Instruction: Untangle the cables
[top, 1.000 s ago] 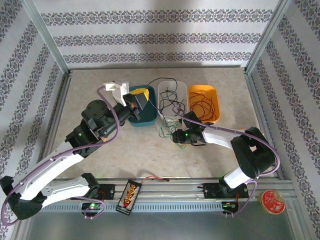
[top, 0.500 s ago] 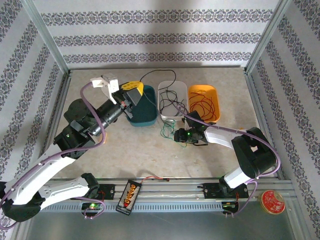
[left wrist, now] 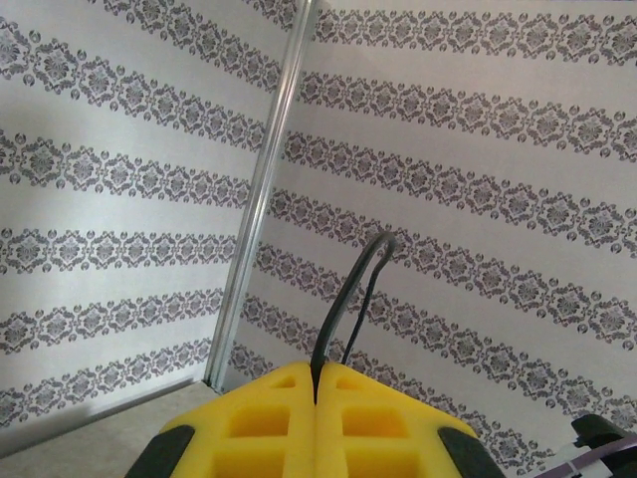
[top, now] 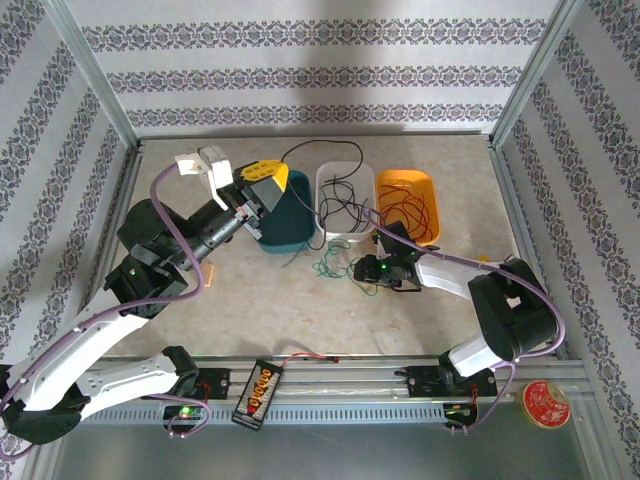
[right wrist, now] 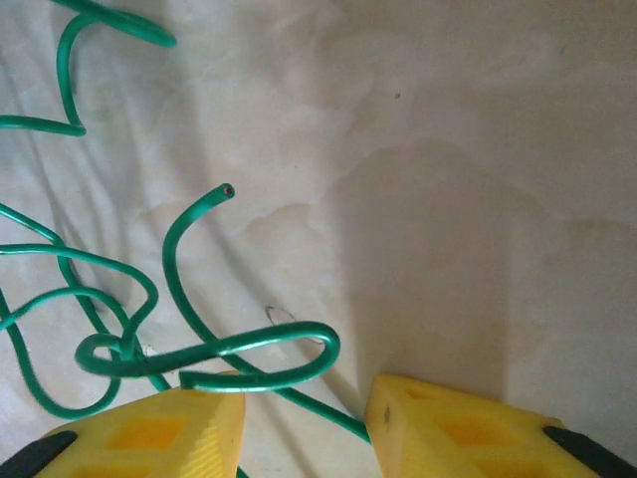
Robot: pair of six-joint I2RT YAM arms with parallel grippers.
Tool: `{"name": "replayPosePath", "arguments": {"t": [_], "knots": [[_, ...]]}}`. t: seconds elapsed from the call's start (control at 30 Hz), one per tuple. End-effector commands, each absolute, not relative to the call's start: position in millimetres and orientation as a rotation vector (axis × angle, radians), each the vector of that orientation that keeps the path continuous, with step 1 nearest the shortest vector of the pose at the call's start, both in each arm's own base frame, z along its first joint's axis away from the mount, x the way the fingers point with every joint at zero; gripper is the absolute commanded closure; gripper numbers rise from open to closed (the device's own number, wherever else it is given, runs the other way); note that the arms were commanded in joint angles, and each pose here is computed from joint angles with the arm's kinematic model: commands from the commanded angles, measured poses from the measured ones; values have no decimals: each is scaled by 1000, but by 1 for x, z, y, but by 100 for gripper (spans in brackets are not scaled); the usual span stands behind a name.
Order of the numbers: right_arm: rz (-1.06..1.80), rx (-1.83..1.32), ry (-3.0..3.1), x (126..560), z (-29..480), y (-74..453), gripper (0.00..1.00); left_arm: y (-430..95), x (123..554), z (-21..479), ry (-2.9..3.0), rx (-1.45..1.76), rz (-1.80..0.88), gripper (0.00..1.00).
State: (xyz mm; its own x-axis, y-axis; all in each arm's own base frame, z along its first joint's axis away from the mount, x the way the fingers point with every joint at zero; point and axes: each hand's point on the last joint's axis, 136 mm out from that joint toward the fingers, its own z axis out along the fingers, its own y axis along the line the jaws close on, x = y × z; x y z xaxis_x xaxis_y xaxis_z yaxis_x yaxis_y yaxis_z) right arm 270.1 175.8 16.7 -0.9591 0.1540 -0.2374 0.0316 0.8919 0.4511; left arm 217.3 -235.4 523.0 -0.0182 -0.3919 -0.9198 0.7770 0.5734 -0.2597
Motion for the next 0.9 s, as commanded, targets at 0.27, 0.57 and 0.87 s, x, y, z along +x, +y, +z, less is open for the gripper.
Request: {"name": "replayPosePath", "arguments": {"t": [0.27,0.57,0.87], "knots": [[410,322,2548,278,81,116,52,-255,291,504,1479,236,-788,100],[388,342,2362,282,132,95,51,-285,405,456,1640,146,-825,100],[425,301,2404,271,127,99,51,-296,482,283,2012,39,-678,100]]}}
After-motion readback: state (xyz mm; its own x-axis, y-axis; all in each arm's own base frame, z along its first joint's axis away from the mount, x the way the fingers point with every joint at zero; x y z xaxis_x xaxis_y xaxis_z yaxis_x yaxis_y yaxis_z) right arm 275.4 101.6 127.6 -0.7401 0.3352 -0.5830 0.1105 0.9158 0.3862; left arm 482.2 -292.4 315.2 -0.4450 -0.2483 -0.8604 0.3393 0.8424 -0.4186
